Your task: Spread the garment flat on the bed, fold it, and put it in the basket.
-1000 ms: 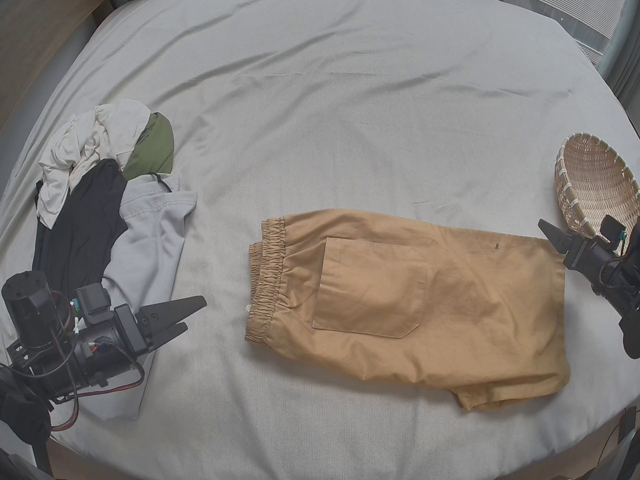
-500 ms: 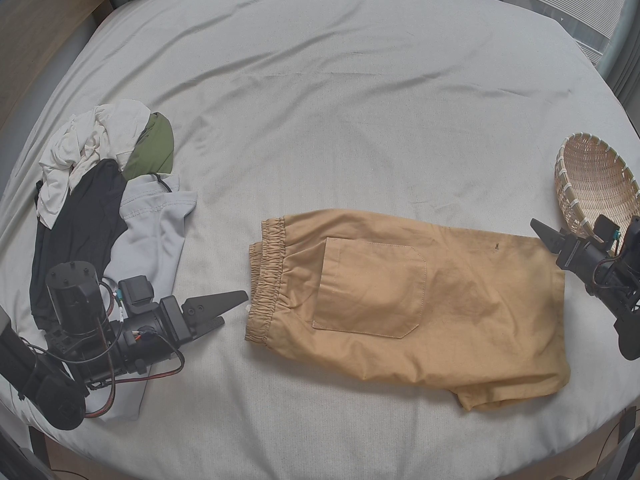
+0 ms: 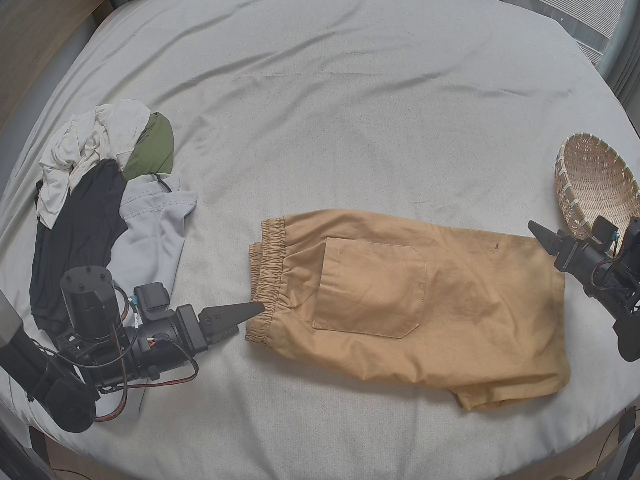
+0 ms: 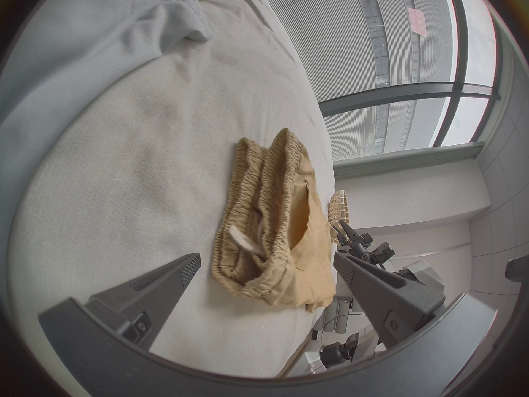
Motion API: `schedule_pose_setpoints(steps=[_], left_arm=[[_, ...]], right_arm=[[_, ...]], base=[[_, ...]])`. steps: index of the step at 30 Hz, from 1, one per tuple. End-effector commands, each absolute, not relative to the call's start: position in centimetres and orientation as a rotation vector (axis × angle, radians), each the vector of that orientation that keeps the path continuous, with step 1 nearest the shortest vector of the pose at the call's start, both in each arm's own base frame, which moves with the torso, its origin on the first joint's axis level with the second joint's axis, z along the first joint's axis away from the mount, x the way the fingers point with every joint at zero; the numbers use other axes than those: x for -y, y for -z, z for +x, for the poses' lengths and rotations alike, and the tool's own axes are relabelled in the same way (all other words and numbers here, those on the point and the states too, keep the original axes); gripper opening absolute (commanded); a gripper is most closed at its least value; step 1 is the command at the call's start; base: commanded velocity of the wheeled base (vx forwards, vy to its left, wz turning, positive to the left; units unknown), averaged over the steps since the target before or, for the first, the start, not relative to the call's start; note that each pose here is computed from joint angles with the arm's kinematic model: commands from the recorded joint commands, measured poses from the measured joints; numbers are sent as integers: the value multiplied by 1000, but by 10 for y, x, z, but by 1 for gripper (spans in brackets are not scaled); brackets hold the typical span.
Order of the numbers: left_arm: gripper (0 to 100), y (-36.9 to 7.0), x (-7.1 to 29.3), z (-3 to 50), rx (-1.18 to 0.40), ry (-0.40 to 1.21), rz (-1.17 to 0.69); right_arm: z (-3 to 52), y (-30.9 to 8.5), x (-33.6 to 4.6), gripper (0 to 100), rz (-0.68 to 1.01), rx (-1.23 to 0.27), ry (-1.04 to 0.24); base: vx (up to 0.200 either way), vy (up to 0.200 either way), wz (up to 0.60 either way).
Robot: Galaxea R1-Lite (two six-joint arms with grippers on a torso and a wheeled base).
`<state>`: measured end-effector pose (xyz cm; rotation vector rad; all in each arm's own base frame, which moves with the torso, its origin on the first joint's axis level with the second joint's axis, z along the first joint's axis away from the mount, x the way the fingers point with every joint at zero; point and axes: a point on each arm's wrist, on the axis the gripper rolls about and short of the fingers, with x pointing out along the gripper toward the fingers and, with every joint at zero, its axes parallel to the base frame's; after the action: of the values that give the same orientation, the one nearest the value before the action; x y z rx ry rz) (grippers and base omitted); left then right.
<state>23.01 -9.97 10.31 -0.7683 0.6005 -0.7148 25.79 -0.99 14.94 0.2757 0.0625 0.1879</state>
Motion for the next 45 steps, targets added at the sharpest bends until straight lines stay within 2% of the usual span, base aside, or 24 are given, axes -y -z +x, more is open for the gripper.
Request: schedule_pose_setpoints(steps=[1, 13, 33, 45], left_arm=[[100, -105, 105, 230, -599, 738, -766], [100, -101, 125, 241, -610, 767, -743], [100, -116, 103, 214, -561, 720, -756], [100, -112, 96, 218, -568, 663, -758]], right_arm=[[257, -149, 9, 100, 276, -63, -190], [251, -150, 4, 100, 270, -38, -211], [256, -145, -18, 100, 292, -33, -232], [250, -146, -25, 100, 308, -31, -251]], base=[[0, 0, 0], [0, 0, 0], [0, 0, 0], [0, 0, 0]])
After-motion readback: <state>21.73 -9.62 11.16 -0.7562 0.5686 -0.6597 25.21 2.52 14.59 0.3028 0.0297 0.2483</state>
